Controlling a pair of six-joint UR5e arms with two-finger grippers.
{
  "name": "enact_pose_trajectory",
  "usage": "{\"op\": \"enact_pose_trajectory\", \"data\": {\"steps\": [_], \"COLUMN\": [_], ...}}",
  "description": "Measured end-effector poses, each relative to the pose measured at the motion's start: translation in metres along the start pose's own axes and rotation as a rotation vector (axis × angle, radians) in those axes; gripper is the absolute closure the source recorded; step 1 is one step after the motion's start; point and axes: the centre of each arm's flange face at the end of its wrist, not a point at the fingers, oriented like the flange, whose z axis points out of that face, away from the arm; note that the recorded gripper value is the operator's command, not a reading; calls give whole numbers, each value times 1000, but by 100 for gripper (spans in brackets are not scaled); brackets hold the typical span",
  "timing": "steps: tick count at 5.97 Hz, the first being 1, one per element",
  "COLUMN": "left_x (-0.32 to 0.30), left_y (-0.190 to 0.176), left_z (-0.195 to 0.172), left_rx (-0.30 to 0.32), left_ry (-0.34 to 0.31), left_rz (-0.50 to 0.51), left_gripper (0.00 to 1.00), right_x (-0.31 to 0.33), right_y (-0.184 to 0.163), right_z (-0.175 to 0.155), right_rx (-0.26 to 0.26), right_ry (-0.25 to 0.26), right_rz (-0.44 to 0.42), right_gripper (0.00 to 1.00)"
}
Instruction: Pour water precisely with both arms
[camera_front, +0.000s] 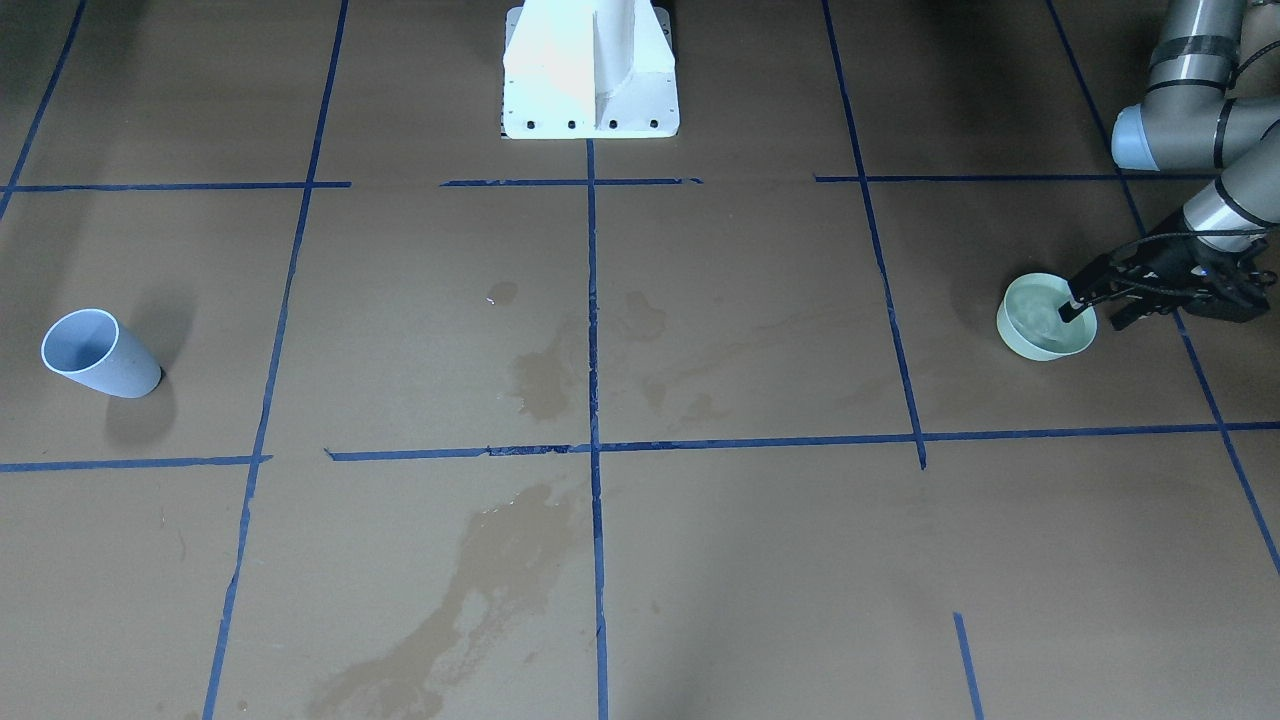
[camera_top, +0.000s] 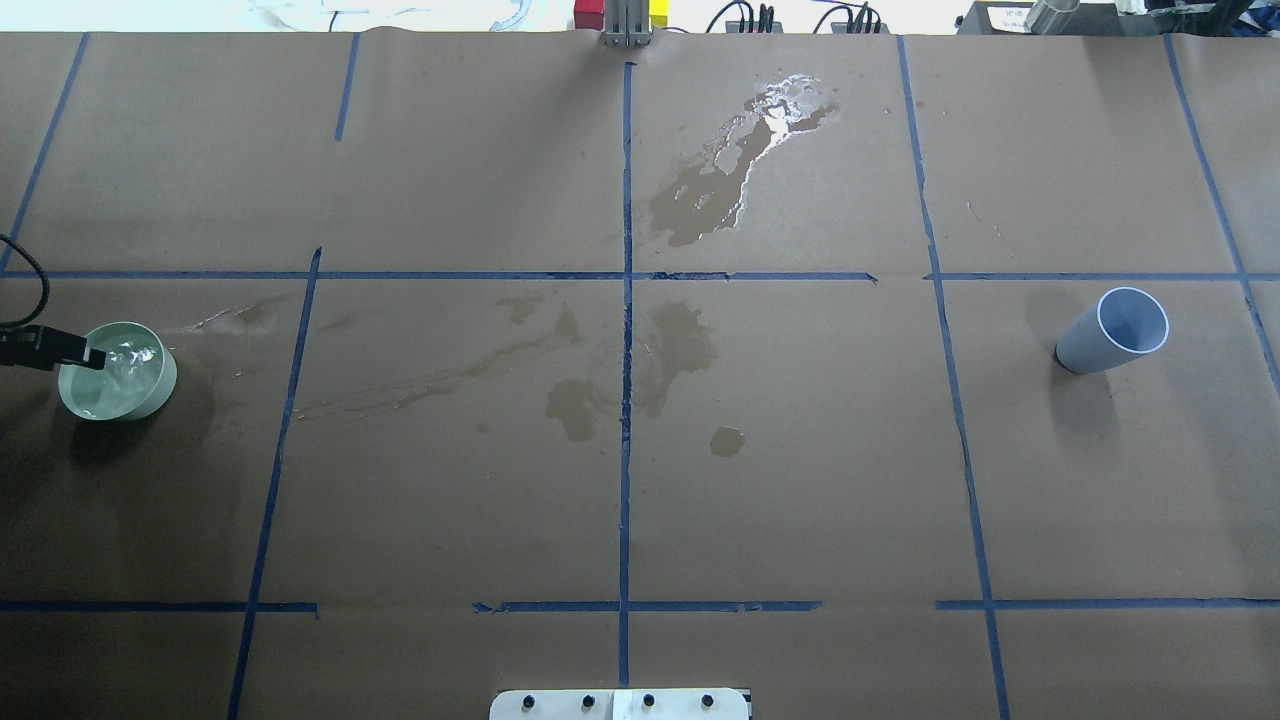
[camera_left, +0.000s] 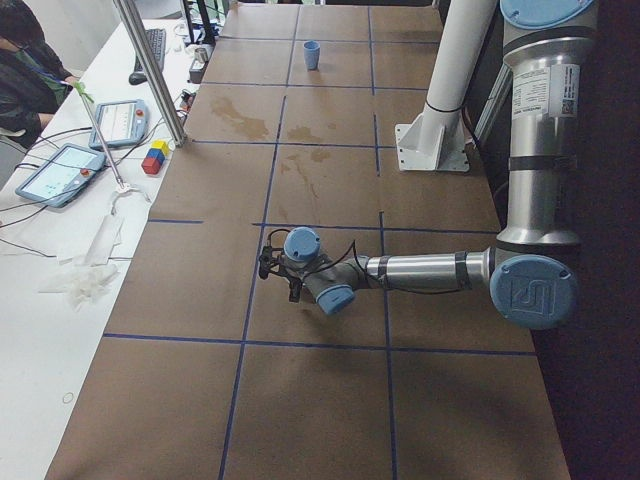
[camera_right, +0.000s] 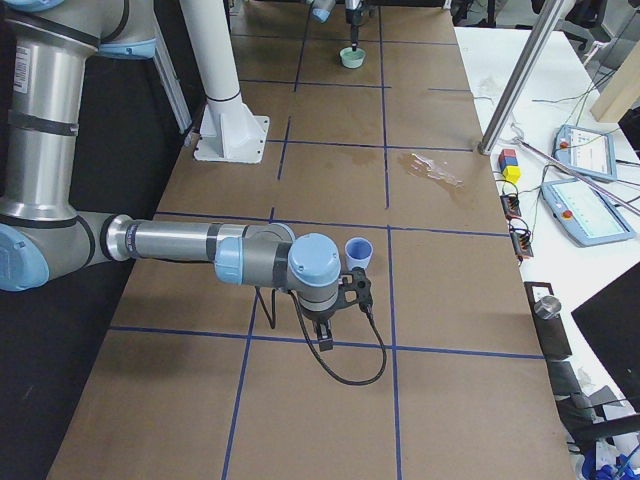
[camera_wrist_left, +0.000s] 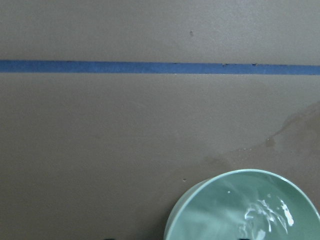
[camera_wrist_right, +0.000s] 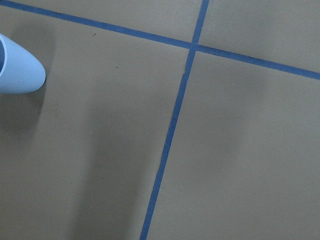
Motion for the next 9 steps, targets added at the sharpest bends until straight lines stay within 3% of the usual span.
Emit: {"op": "enact_pose_trajectory", "data": {"steps": [2, 4, 6, 9], "left_x": [-32, -54, -88, -128], "left_y": [-20, -43, -37, 4], "left_z": [-43, -122, -189, -198], "left_rx": [-9, -61, -135, -196], "left_ry": [-45, -123, -177, -201], "left_rz": [103, 170, 117, 3], "left_gripper": [0, 0, 0, 0], "right_x": [-1, -1, -1, 0], "right_y": [-1, -1, -1, -2], "right_z": [-1, -1, 0, 2], "right_rx": [2, 5, 3, -8], "right_ry": [1, 1, 3, 14], "right_rz": [-3, -4, -5, -5], "right_gripper": [0, 0, 0, 0]}}
